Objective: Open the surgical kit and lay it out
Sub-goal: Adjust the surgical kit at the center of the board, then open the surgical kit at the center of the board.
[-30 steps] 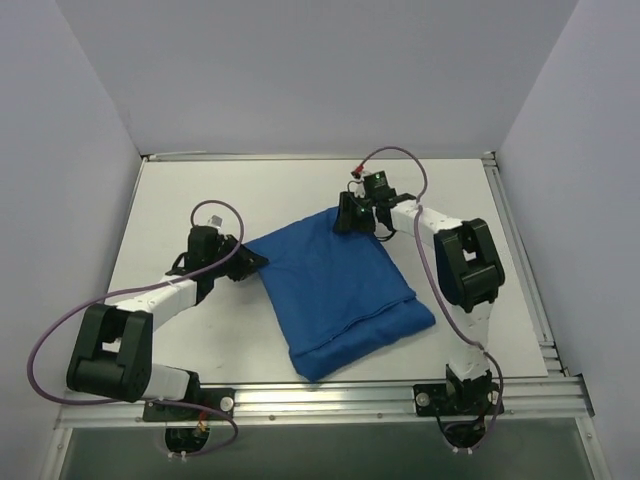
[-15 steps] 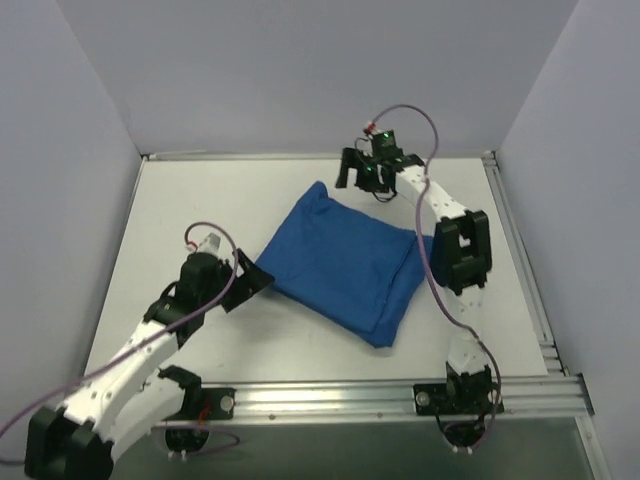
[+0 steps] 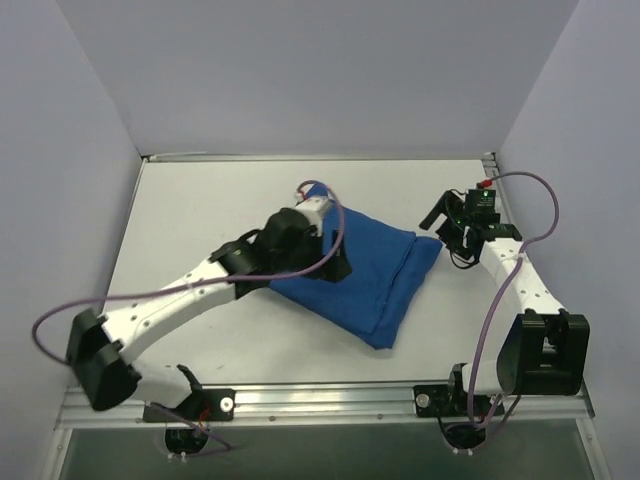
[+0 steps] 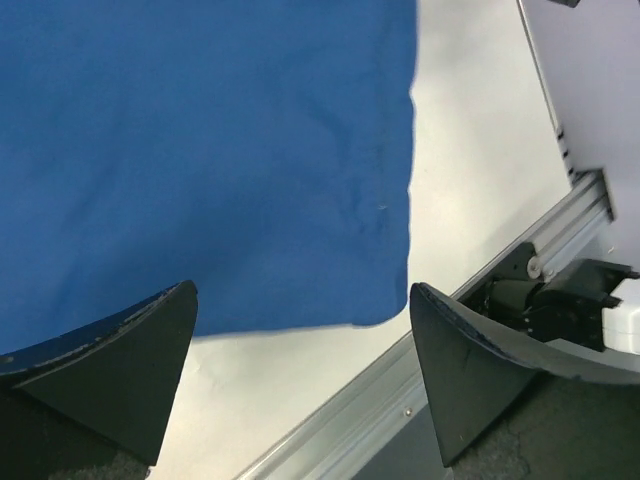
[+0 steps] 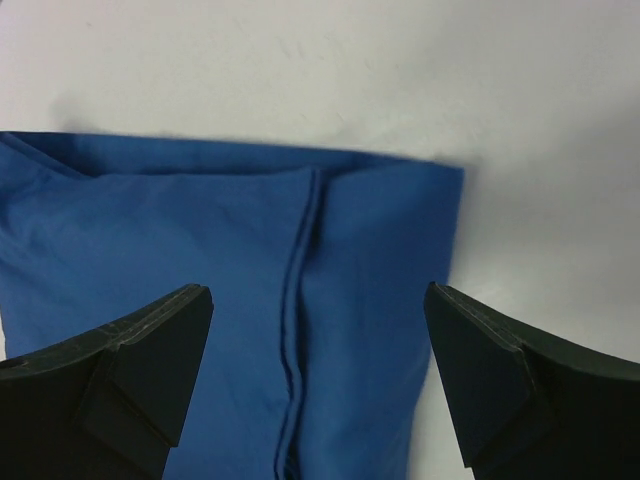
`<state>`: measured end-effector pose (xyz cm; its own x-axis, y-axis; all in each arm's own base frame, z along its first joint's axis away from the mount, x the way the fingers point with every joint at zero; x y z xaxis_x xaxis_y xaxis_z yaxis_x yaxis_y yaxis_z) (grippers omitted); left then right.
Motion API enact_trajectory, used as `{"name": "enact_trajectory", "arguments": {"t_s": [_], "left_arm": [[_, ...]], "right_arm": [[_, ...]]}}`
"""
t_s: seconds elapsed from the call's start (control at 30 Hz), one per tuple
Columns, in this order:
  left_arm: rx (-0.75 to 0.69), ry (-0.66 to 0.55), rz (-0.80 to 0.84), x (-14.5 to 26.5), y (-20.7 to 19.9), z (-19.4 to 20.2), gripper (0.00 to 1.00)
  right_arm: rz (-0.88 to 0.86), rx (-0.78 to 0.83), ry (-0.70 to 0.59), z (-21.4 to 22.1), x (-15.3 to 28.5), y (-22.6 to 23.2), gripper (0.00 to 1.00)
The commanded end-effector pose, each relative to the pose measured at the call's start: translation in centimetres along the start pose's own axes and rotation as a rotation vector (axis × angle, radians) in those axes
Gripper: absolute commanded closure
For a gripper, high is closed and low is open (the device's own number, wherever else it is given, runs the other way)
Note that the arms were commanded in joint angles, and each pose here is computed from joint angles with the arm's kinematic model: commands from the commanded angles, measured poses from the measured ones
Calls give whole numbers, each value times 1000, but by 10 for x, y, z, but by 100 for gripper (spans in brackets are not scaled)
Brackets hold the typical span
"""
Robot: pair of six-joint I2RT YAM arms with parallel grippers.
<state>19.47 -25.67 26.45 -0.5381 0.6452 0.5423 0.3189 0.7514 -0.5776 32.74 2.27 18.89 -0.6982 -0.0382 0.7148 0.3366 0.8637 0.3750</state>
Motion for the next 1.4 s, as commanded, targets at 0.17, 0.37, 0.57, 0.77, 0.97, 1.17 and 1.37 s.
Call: {"name": "enact_trajectory", "arguments": {"t_s": [0.17,0.37,0.57,0.77,0.97,1.17,1.37], "left_arm": [[-368,120,-93,-105,-53,3,13],[-457,147,-108,-154,-71,7,14],[-470,166,-155,-186,-65,15,15],[-466,186,-158,-201,-63,23,15],[-464,203,-159,-210,-61,30,15],[-464,213,-197,-219,-56,34,21],[-457,229,-179,-222,-55,37,50]], "right_arm": [[-30,-126,2,49,22,-36,19],[-77,-138,48,73,22,-42,24],[-107,-120,58,79,22,-43,25],[-93,-111,72,84,18,-47,25],[-99,-129,99,96,8,-51,25],[-117,-134,127,106,-3,-54,27],[-137,-129,138,109,-9,-52,29]]}}
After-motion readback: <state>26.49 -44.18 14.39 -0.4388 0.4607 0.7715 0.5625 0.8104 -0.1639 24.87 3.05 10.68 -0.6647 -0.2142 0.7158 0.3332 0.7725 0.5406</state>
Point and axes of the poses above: each gripper's point midway between its finger pads, its own x axis back along the fingers, its own y axis along the line the jaws close on, z = x × y, the point moved 7 cm from there along x, back along the fingers, and after that the axes turned 6 degrees about x, right-handed, at the moved point
